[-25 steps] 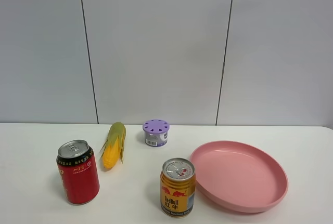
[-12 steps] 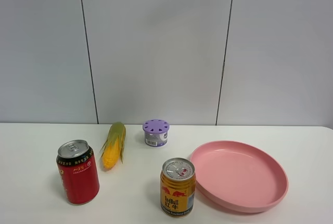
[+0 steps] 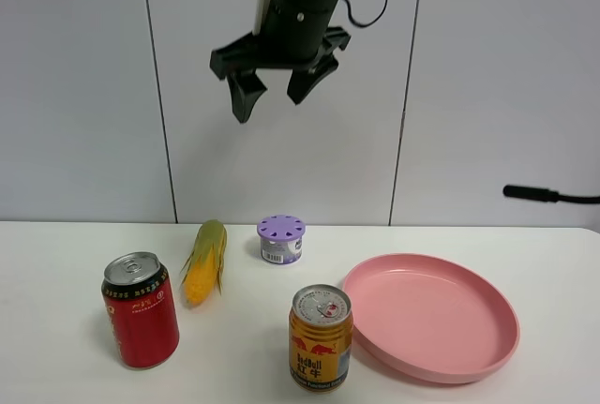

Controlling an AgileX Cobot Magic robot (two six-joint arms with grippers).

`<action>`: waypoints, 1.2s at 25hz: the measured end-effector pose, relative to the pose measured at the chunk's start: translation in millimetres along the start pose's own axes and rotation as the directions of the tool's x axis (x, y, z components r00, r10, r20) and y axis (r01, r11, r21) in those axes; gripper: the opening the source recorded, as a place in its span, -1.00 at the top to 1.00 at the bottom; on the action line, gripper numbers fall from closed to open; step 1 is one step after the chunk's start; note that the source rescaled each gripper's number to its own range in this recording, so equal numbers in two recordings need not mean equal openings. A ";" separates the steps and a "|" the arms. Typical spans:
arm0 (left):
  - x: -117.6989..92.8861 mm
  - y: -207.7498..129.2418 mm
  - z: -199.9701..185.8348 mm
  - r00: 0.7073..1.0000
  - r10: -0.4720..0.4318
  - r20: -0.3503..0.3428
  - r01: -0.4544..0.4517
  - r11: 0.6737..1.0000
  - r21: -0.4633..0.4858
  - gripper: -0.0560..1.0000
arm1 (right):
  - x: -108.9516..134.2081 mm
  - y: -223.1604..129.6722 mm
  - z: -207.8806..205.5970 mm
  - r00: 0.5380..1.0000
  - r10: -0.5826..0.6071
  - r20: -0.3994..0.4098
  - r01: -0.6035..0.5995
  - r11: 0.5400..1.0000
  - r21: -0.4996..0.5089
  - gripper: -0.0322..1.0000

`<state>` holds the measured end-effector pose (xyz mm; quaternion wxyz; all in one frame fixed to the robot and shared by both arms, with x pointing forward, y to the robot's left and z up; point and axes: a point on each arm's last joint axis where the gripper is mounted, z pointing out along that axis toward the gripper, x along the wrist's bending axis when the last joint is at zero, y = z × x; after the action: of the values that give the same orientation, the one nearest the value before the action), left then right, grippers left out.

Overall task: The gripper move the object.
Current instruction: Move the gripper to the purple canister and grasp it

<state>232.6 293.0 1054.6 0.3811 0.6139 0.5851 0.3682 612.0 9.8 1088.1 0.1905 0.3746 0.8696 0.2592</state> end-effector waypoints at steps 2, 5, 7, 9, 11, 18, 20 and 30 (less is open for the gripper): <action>0.0 0.0 0.0 1.000 0.000 0.000 0.000 1.000 0.000 -1.00 | 1.1 -6.4 22.3 1.000 -0.019 -0.001 0.019 0.999 0.044 0.47; 0.0 0.0 0.0 1.000 0.000 0.000 0.000 1.000 0.000 -1.00 | 0.3 -19.2 57.3 1.000 0.027 0.012 -0.029 0.993 0.113 -0.45; 0.0 0.0 0.0 1.000 0.000 0.000 0.000 1.000 0.000 -1.00 | -3.4 -29.2 79.8 0.992 0.109 0.056 -0.117 0.981 0.155 -0.81; 0.0 0.0 0.0 1.000 0.000 0.000 0.000 1.000 0.000 -1.00 | -11.3 -38.3 97.6 0.976 0.181 0.125 -0.201 0.964 0.176 -0.94; 0.0 0.0 0.0 1.000 0.000 0.000 0.000 1.000 0.000 -1.00 | -18.6 -46.0 111.5 0.952 0.244 0.185 -0.277 0.944 0.182 -0.99; 0.0 0.0 0.0 1.000 0.000 0.000 0.000 1.000 0.000 -1.00 | -20.5 -47.4 134.3 0.924 0.362 0.127 -0.376 0.920 0.108 -1.00; 0.0 0.0 0.0 1.000 0.000 0.000 0.000 1.000 0.000 -1.00 | -16.6 -48.7 143.3 0.917 0.389 0.091 -0.397 0.913 0.097 -1.00; 0.0 0.0 0.0 1.000 0.000 0.000 0.000 1.000 0.000 -1.00 | -19.0 -51.6 156.5 0.928 0.353 0.119 -0.361 0.931 0.056 -1.00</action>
<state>232.6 293.0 1054.6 0.3811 0.6139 0.5851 0.3682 678.0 13.7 935.9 0.1718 0.5468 0.7849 0.2354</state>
